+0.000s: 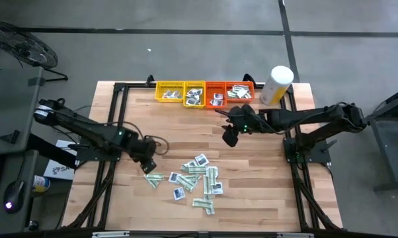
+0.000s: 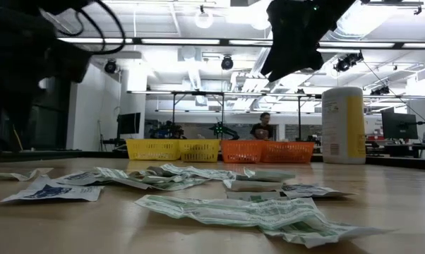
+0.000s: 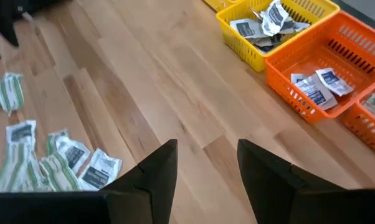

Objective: Pick & Place First Aid Supplies
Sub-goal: Put the green pad into the right orange bin

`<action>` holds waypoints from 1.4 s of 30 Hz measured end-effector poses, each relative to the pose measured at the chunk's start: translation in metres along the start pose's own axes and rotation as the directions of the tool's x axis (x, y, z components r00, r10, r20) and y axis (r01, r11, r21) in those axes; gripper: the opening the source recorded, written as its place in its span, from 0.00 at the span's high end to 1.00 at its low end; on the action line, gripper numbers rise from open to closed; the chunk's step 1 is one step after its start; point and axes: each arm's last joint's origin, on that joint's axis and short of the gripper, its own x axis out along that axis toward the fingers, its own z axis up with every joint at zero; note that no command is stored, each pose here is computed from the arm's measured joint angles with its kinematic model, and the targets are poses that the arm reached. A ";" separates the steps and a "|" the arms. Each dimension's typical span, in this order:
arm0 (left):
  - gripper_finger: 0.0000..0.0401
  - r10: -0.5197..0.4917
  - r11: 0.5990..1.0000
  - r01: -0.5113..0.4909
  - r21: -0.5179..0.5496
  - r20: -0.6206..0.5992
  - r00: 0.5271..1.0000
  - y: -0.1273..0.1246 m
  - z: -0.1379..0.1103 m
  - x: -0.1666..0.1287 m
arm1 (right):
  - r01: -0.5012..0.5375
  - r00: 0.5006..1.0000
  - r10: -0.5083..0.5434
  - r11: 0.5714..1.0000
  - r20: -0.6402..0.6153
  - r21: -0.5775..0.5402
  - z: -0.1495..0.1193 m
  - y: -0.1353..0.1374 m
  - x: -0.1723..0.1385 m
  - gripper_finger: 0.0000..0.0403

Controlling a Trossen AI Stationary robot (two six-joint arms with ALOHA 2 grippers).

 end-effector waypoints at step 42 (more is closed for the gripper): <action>0.62 0.154 0.987 -0.155 -0.031 -0.023 0.988 -0.005 -0.062 0.062 | -0.083 0.995 0.088 0.990 -0.040 0.117 -0.041 0.063 0.020 0.60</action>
